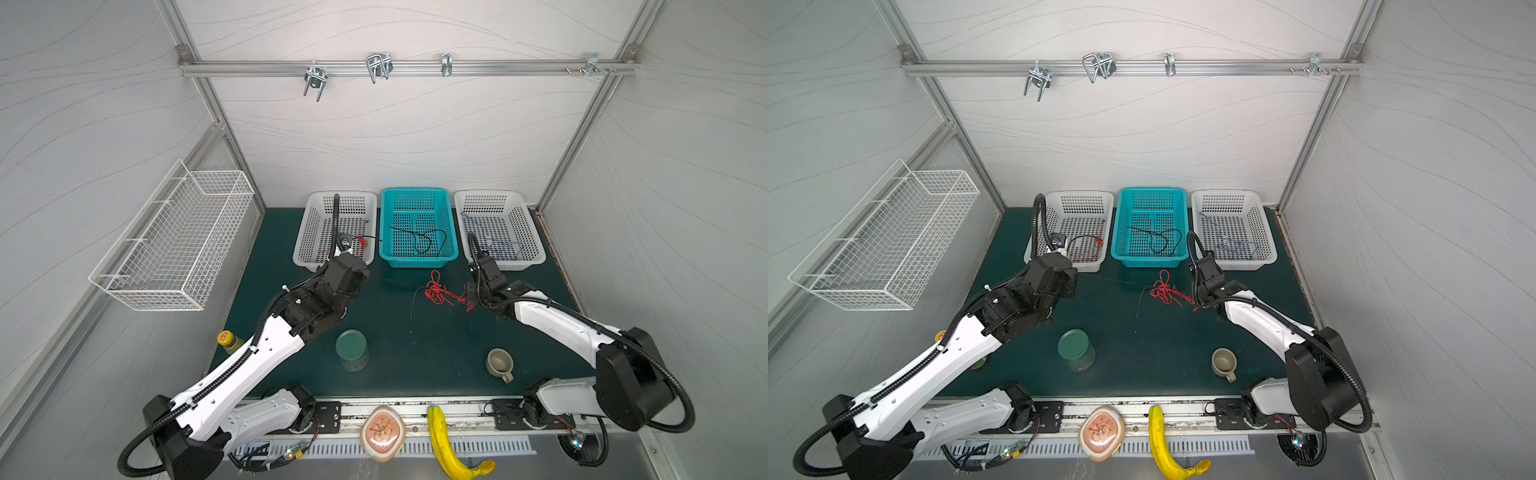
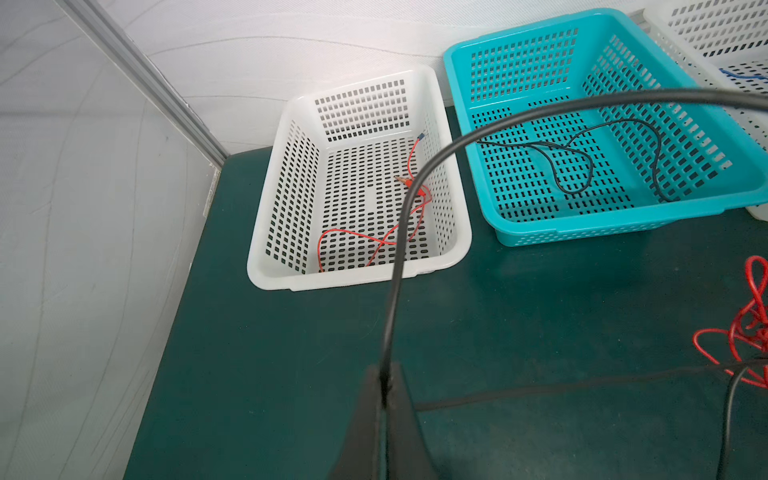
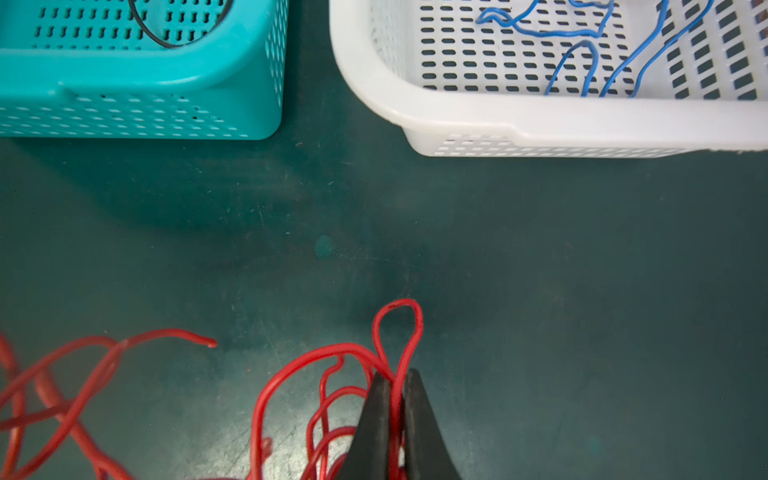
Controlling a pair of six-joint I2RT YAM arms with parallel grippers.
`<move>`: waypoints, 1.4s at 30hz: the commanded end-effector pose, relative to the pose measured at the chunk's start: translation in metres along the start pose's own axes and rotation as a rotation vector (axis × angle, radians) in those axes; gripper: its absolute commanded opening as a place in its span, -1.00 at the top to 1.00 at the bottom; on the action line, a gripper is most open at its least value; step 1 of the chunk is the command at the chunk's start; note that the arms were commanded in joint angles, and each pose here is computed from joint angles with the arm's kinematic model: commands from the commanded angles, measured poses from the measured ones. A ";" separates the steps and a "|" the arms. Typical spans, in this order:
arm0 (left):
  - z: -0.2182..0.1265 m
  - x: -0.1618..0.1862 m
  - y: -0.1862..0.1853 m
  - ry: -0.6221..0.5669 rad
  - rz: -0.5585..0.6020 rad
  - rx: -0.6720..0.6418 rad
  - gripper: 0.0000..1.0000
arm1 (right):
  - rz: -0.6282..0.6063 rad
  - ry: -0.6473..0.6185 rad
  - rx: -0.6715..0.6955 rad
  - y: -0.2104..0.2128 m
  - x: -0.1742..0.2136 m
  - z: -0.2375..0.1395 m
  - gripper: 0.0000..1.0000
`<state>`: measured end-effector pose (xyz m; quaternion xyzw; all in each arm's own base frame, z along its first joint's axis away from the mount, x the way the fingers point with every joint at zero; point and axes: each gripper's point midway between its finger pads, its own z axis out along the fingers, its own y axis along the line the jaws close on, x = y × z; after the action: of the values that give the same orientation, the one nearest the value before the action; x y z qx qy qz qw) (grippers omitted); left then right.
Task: Untangle the cables
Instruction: 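Pull the black wire away with the left gripper while the right holds the red tangle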
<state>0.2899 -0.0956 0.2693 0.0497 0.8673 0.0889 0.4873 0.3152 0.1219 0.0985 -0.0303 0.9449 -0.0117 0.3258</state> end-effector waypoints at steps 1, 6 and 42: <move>-0.007 -0.009 0.027 -0.039 -0.033 -0.100 1.00 | -0.009 0.067 0.073 -0.019 0.014 0.000 1.00; 0.003 -0.006 -0.005 -0.038 -0.046 0.051 1.00 | -0.077 0.051 -0.145 0.030 0.010 0.000 1.00; 0.007 0.003 -0.069 -0.064 -0.034 0.347 1.00 | -0.394 0.042 -0.515 0.197 0.002 0.024 -0.28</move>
<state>0.2912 -0.1609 0.2368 0.1244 0.8656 -0.0684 0.4802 0.3168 0.3147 0.0762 -0.2968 0.8973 0.1664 0.2812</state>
